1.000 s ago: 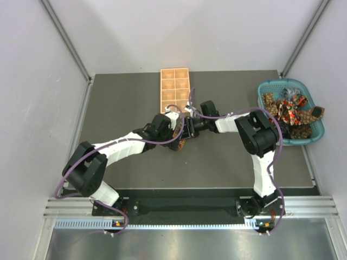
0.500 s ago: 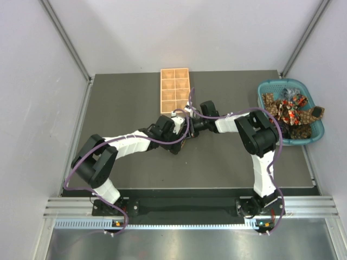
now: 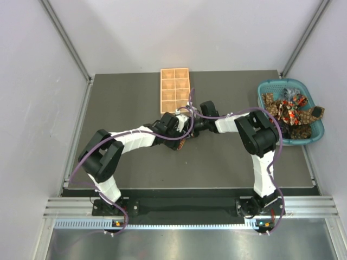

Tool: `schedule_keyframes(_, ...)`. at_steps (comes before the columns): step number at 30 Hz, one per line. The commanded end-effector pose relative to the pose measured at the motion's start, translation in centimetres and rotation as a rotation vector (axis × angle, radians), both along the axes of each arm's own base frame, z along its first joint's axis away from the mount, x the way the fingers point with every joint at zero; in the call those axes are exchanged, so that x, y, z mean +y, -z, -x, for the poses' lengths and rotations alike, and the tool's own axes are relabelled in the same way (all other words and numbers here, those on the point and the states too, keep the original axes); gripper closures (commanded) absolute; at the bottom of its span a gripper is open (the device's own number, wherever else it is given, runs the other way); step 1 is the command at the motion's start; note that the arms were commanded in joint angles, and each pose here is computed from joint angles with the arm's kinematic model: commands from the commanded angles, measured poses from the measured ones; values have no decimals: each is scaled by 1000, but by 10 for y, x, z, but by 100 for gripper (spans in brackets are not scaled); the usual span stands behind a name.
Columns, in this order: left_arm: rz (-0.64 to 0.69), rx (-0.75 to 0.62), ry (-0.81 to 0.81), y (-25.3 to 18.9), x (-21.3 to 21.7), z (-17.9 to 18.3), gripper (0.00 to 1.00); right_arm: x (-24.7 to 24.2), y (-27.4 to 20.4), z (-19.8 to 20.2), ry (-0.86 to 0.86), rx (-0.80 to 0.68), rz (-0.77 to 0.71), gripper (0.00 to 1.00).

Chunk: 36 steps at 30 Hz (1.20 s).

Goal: Roll the ties
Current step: Roll the tie

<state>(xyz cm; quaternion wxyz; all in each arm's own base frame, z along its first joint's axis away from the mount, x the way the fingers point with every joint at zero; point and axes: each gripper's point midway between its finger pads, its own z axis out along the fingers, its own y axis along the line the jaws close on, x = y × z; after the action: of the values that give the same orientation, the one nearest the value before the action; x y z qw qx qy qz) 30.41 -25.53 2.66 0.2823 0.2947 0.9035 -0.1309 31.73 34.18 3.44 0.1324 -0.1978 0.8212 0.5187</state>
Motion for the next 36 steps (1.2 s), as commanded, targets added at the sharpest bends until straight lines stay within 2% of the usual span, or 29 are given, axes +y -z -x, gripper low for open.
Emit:
schedule_keyframes(1, -61, 45, -38, 4, 9, 1, 51, -5, 10, -3, 35, -71, 78, 55)
schedule_keyframes(8, -93, 118, -33, 12, 11, 10, 53, -19, -24, -39, 133, -106, 53, 47)
schedule_keyframes(11, -97, 139, -26, 16, 10, 13, 54, -33, -47, -54, 195, -132, 22, 41)
schedule_keyframes(13, -103, 150, -24, 19, 10, 13, 54, -44, -64, -58, 237, -149, 2, 32)
schedule_keyframes(15, -114, 173, -27, 21, 11, 15, 55, -60, -67, -58, 284, -148, 13, 19)
schedule_keyframes(16, -115, 174, -29, 20, 10, 14, 55, -67, -82, -61, 322, -190, 10, 18)
schedule_keyframes(18, -123, 191, -32, 20, 10, 15, 55, -84, -73, -55, 395, -209, 70, 19)
schedule_keyframes(20, -128, 201, -34, 19, 8, 13, 55, -95, -88, -46, 438, -285, 90, 20)
schedule_keyframes(21, -146, 220, -37, 20, 11, 15, 55, -108, -73, -37, 480, -284, 137, 22)
schedule_keyframes(23, -152, 223, -40, 15, 8, 11, 55, -119, -88, -25, 529, -353, 137, 24)
schedule_keyframes(24, -162, 239, -45, 18, 8, 12, 55, -126, -70, -8, 537, -336, 168, 26)
schedule_keyframes(25, -178, 258, -49, 19, 11, 14, 55, -132, -84, -6, 578, -402, 158, 27)
schedule_keyframes(27, -185, 272, -52, 19, 7, 10, 55, -135, -71, 13, 594, -443, 223, 29)
schedule_keyframes(30, -212, 302, -57, 19, 6, 9, 56, -119, -77, 44, 540, -570, 282, 30)
schedule_keyframes(31, -218, 309, -55, 19, 5, 8, 57, -125, -87, 42, 589, -638, 313, 31)
schedule_keyframes(33, -238, 336, -44, 20, 4, 8, 59, -107, -93, 63, 539, -705, 304, 38)
schedule_keyframes(36, -279, 387, -31, 26, 5, 9, 59, -92, -107, 78, 523, -825, 331, 39)
